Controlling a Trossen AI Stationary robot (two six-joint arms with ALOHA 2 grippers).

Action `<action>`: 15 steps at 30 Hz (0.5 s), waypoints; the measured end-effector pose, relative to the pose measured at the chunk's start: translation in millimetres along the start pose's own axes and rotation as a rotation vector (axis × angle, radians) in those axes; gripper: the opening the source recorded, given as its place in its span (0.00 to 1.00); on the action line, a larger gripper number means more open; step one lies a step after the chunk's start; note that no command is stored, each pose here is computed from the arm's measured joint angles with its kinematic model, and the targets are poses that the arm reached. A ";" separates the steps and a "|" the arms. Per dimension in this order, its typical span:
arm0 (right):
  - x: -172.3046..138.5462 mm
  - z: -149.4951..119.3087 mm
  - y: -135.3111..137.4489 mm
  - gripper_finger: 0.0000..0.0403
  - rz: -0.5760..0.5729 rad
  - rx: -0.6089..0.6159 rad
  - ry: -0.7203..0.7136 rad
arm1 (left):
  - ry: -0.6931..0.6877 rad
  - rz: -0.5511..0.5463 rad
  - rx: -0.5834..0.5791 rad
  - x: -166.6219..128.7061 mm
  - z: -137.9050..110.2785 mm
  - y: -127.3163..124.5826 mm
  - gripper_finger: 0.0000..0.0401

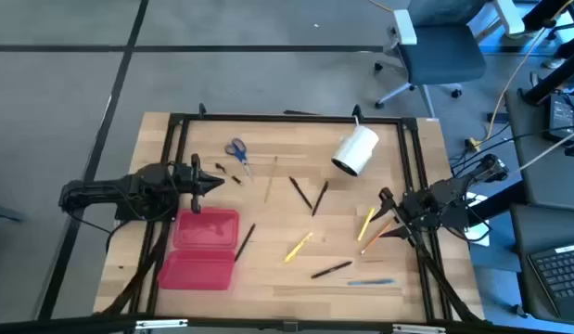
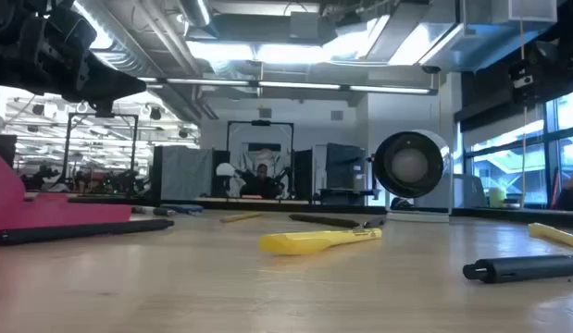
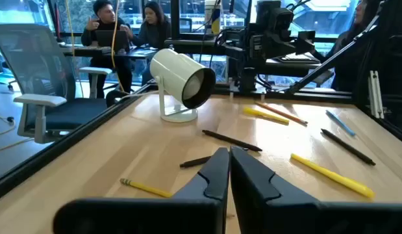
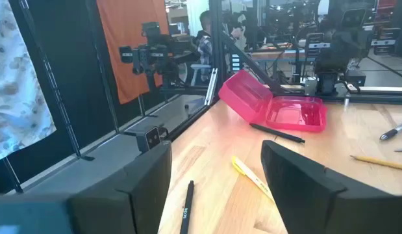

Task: Pick & place school supplies into a supply box

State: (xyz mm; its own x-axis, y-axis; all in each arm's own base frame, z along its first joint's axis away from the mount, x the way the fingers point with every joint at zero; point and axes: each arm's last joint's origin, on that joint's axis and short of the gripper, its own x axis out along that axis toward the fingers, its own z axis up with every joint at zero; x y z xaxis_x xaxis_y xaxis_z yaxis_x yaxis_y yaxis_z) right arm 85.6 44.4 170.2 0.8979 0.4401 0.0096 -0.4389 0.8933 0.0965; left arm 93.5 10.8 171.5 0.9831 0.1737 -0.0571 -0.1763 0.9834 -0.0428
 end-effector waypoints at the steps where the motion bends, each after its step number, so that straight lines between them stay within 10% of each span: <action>1: 0.0 -0.1 0.0 0.60 0.000 0.000 0.001 | 0.000 0.000 0.000 0.0 0.0 0.0 0.02; 15: 0.0 0.0 0.0 0.60 0.000 0.000 0.000 | 0.000 0.000 0.000 0.0 0.0 0.0 0.03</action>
State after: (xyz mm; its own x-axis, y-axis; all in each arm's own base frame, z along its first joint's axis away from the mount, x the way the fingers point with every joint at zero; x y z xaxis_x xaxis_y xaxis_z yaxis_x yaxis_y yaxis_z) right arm 85.6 44.3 170.2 0.8980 0.4399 0.0099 -0.4387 0.8934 0.0965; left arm 93.5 10.8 171.5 0.9831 0.1737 -0.0572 -0.1762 0.9834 -0.0425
